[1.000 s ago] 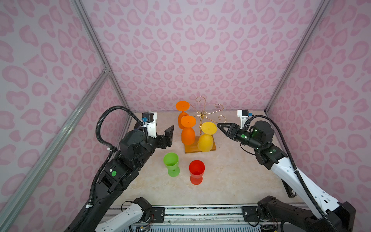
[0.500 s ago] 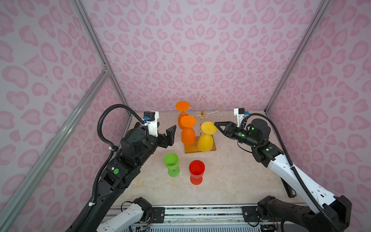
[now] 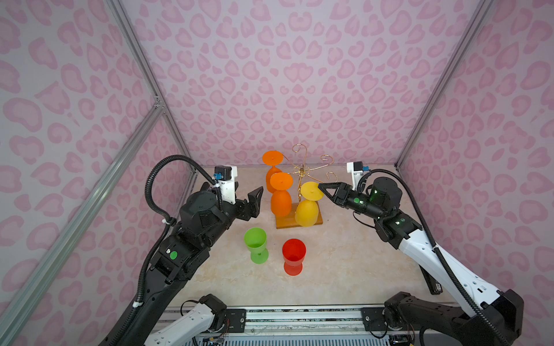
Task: Take the wine glass off the wine glass rack
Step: Pick up the wine glass from the wine glass rack.
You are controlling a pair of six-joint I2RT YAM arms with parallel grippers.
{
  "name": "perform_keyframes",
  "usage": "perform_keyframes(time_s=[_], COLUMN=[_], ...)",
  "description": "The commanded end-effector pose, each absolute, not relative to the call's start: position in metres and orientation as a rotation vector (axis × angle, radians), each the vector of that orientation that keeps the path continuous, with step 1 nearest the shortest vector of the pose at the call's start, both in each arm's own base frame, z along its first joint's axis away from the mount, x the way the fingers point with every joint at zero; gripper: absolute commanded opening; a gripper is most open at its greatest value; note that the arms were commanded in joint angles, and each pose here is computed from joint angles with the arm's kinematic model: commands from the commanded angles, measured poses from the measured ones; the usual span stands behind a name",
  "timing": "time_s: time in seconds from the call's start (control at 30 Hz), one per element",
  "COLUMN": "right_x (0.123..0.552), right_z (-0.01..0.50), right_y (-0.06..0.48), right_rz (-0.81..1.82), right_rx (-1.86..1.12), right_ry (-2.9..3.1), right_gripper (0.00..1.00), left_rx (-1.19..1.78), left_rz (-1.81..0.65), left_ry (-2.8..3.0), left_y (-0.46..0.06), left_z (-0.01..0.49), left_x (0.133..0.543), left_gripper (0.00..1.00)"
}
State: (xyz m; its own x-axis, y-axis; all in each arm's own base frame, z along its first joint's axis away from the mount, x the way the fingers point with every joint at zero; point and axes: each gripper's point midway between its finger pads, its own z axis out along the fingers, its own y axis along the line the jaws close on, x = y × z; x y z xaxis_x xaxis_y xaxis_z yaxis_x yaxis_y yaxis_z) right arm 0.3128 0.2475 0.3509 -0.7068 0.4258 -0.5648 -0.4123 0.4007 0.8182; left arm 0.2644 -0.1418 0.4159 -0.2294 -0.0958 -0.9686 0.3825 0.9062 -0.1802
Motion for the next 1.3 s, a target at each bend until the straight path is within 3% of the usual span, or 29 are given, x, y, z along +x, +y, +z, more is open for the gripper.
perform_keyframes(time_s=[0.0, 0.73, 1.27], right_x=[0.311, 0.308, 0.314], right_z=[0.354, 0.361, 0.367], right_y=[0.251, 0.252, 0.242], right_rz=[1.42, 1.421, 1.568], right_rx=[-0.002, -0.016, 0.098], right_ry=[1.892, 1.909, 1.848], right_gripper=[0.35, 0.03, 0.0], left_rx=[0.213, 0.213, 0.207], left_rz=[-0.453, -0.446, -0.446], left_ry=[1.719, 1.719, 1.728], left_y=[-0.141, -0.139, -0.137], left_z=[0.423, 0.423, 0.419], left_x=[0.265, 0.266, 0.265], left_gripper=[0.85, 0.85, 0.85])
